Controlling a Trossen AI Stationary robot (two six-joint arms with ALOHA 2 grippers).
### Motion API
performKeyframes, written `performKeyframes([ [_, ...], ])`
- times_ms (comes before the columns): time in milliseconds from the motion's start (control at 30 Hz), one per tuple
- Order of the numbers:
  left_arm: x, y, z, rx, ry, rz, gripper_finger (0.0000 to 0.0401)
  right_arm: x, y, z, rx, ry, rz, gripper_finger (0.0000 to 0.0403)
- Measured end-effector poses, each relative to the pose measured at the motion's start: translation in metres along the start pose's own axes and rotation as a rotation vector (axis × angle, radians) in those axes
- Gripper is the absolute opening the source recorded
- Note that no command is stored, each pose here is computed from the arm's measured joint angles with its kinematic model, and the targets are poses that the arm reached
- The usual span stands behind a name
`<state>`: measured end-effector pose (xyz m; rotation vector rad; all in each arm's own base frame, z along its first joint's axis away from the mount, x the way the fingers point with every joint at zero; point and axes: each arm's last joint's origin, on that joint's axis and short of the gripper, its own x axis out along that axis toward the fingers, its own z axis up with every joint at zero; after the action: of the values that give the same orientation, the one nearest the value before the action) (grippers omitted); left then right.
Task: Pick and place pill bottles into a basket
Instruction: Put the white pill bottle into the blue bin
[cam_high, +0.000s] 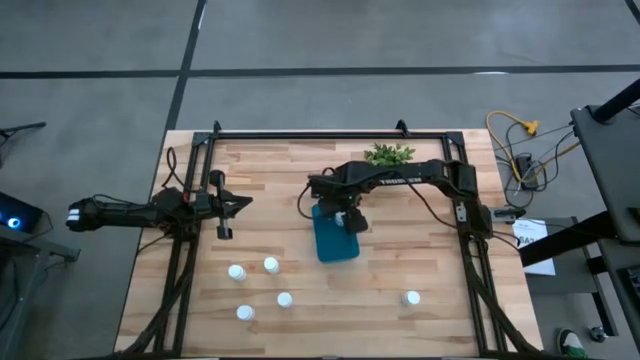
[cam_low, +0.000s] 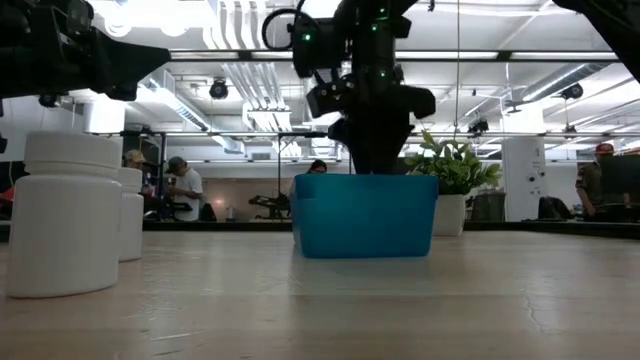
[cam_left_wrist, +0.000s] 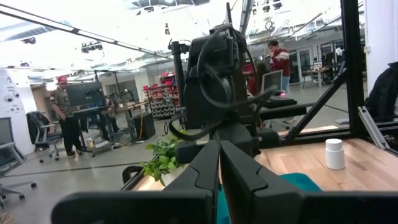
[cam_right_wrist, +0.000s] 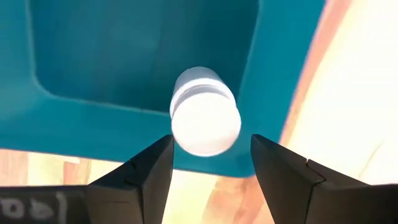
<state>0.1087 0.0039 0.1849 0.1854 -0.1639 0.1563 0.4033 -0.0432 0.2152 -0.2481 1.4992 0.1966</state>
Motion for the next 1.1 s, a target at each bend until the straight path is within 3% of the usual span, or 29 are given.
performKeyframes([
  [533,0.0,0.0,0.0,0.0,0.0,0.0,0.0,-0.082,0.025,-0.02,0.051,-0.196,-0.075,0.0203],
  [800,0.0,0.0,0.0,0.0,0.001,0.0,0.0,-0.093,0.052,-0.023,0.037,-0.183,-0.054,0.0203],
  [1100,0.0,0.0,0.0,0.0,0.001,0.0,0.0,-0.095,0.1,-0.019,-0.01,-0.141,-0.015,0.0203],
])
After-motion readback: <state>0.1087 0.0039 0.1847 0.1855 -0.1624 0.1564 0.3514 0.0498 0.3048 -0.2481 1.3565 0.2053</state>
